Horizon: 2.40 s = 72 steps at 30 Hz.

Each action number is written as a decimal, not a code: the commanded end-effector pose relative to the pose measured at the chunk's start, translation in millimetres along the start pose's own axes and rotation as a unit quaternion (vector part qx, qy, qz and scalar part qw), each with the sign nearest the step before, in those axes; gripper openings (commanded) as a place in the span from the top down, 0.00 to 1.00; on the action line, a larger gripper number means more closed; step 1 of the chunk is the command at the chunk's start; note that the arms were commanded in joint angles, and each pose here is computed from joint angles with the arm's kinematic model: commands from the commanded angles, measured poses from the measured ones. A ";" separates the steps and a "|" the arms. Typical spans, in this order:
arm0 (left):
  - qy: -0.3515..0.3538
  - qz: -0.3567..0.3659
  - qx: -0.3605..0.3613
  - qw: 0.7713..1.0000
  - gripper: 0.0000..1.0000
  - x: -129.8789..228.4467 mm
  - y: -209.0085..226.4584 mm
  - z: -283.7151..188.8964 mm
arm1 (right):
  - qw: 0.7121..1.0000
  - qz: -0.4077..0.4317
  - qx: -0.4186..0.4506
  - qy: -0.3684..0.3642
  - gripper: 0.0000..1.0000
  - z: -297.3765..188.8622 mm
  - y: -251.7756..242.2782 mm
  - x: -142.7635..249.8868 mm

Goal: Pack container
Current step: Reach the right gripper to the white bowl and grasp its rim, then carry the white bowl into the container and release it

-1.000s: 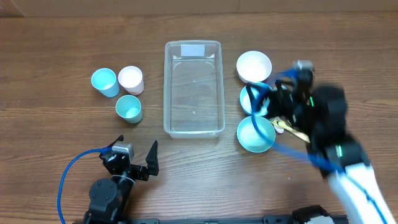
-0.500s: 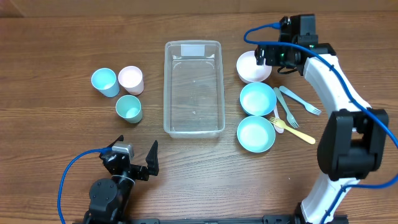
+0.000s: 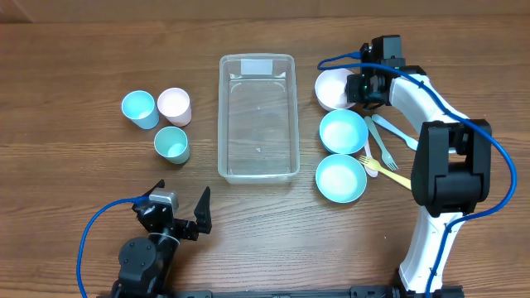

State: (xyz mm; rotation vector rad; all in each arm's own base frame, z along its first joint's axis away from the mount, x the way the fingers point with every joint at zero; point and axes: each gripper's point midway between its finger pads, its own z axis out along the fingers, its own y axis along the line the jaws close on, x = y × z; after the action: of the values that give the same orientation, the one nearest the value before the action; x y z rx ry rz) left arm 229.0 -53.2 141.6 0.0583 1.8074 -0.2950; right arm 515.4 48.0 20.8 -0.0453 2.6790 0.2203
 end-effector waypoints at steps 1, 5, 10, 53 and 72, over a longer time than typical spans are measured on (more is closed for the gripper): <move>-0.003 -0.007 -0.003 1.000 0.00 -0.5 1.7 0.1 | 1.000 -0.003 0.002 -0.004 0.71 5.7 -2.1 -5.2; -0.003 -0.007 -0.003 1.000 0.00 -0.5 1.7 0.1 | 1.000 -0.002 0.001 -0.004 0.90 5.7 -2.0 -5.1; -0.003 -0.007 -0.003 1.000 0.00 -0.5 1.7 0.1 | 0.999 0.040 0.001 -0.012 0.96 0.2 -1.9 -13.0; -0.003 -0.007 -0.003 1.000 0.00 -0.5 1.7 0.1 | 0.997 -0.015 -0.071 -0.028 0.96 -82.3 219.6 -19.0; -0.003 -0.007 -0.003 1.000 0.00 -0.5 1.7 0.1 | 0.999 -0.009 -0.040 -0.024 0.44 -55.1 221.3 -11.2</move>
State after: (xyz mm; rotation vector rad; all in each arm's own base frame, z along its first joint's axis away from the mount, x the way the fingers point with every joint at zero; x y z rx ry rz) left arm 229.0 -53.3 141.6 0.0586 1.8074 -0.2953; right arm 483.5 256.5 102.8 -0.0986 2.6349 0.3105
